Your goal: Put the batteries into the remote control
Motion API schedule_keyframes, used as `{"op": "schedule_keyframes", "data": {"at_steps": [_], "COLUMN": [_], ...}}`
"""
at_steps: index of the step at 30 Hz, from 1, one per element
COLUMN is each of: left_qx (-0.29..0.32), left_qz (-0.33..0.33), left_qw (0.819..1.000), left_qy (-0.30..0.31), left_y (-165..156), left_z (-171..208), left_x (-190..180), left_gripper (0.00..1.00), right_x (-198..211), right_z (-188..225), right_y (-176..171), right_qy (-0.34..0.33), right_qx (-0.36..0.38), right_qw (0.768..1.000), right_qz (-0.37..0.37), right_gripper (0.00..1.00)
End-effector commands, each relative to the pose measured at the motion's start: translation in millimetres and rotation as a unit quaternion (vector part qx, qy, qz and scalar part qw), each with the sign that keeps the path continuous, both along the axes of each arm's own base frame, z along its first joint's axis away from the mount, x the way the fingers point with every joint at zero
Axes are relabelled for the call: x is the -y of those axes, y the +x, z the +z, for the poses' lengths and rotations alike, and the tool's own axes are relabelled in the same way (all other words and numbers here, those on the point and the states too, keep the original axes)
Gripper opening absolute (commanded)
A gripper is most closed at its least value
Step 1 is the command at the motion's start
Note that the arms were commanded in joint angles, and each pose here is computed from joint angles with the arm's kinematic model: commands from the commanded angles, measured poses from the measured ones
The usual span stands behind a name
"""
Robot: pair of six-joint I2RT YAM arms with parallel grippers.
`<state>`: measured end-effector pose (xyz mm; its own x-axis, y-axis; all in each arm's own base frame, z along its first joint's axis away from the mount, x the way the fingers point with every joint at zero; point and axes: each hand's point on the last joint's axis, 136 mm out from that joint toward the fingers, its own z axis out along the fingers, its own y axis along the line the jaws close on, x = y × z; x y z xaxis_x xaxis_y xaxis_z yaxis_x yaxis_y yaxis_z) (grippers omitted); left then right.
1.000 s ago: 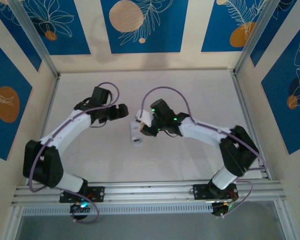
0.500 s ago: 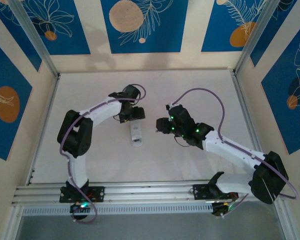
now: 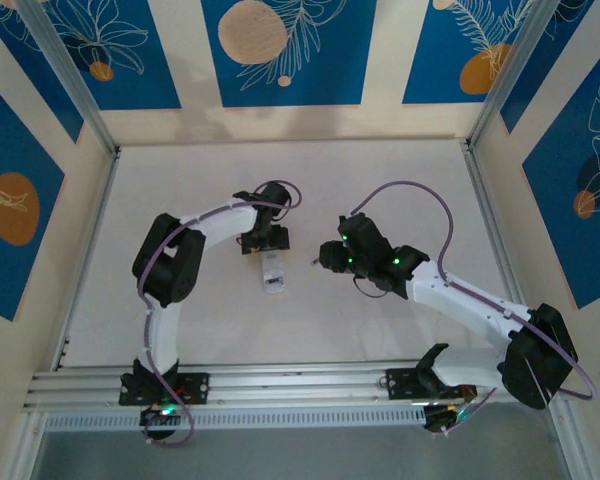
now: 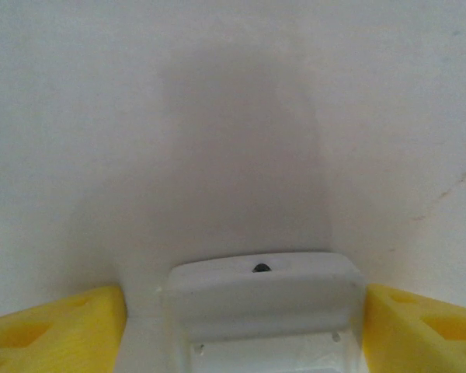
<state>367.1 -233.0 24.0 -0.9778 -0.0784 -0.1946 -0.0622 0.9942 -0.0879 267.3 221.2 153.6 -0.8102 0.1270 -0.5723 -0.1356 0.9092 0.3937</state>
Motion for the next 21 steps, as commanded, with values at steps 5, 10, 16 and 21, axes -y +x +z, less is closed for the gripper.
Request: {"op": "schedule_keyframes", "data": {"at_steps": [5,10,16,21], "left_qx": [-0.005,-0.011,-0.016,-0.015], "left_qz": [0.003,0.006,0.013,0.014], "left_qw": [1.000,1.000,1.000,1.000], "left_qy": [0.004,-0.002,-0.014,-0.018], "left_y": [1,-2,-4,-4], "left_z": [-1,-5,-9,-9], "left_x": [3,5,7,9], "left_gripper": [0.71,0.66,0.60,0.59], "right_x": [-14,-39,-81,-100], "right_z": [1,-8,-32,-52], "right_y": [-6,-15,-19,-13], "right_qy": [0.023,0.051,0.066,0.061], "right_qx": [-0.029,-0.077,-0.116,-0.130], "right_qw": [0.999,0.995,0.991,0.990], "right_qz": [-0.021,-0.043,-0.015,0.003], "right_gripper": [0.32,0.28,0.27,0.24]}}
